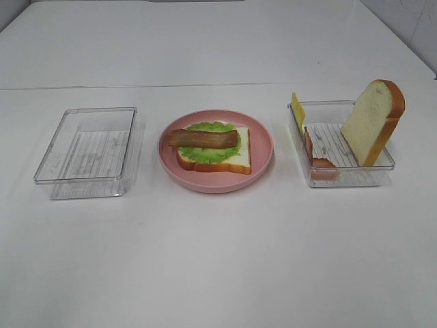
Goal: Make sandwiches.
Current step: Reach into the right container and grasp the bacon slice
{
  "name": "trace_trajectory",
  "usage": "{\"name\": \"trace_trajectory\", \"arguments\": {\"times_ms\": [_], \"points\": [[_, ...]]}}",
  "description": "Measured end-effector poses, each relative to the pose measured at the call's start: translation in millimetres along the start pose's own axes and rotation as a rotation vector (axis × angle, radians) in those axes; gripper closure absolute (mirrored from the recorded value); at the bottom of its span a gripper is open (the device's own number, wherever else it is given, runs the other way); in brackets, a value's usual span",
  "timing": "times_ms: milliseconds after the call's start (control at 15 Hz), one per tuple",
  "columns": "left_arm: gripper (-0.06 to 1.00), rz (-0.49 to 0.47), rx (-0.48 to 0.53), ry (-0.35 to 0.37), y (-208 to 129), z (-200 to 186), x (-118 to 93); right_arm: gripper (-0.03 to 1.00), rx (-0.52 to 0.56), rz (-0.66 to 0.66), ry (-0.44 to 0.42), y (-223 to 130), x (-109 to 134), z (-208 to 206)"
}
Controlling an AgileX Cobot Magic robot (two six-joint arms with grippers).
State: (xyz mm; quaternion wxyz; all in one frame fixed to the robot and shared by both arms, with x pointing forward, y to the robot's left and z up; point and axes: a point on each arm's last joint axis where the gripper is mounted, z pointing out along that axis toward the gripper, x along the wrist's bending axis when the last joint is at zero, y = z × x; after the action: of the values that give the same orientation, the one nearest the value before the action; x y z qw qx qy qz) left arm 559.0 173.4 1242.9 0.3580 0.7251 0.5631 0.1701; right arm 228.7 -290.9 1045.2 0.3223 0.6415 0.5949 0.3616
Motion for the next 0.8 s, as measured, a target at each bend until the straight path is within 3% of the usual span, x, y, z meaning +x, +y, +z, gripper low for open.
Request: {"name": "trace_trajectory", "arguments": {"times_ms": [133,533,600,667,800], "points": [[-0.04,0.007,-0.066,-0.003,-23.7,-61.3,-0.8,0.22,0.000,0.000,0.000,0.0,0.0,0.0],[-0.04,0.006,0.029,0.026,-113.0,-97.3,10.6,0.22,0.000,0.000,0.000,0.0,0.0,0.0],[-0.04,0.005,0.045,0.028,-133.1,-102.4,13.1,0.22,0.000,0.000,0.000,0.0,0.0,0.0],[-0.04,0.000,0.075,0.032,-176.3,-109.8,18.8,0.22,0.000,0.000,0.000,0.0,0.0,0.0],[-0.04,0.000,0.076,0.032,-210.0,-117.5,23.0,0.22,0.000,0.000,0.000,0.0,0.0,0.0]]}}
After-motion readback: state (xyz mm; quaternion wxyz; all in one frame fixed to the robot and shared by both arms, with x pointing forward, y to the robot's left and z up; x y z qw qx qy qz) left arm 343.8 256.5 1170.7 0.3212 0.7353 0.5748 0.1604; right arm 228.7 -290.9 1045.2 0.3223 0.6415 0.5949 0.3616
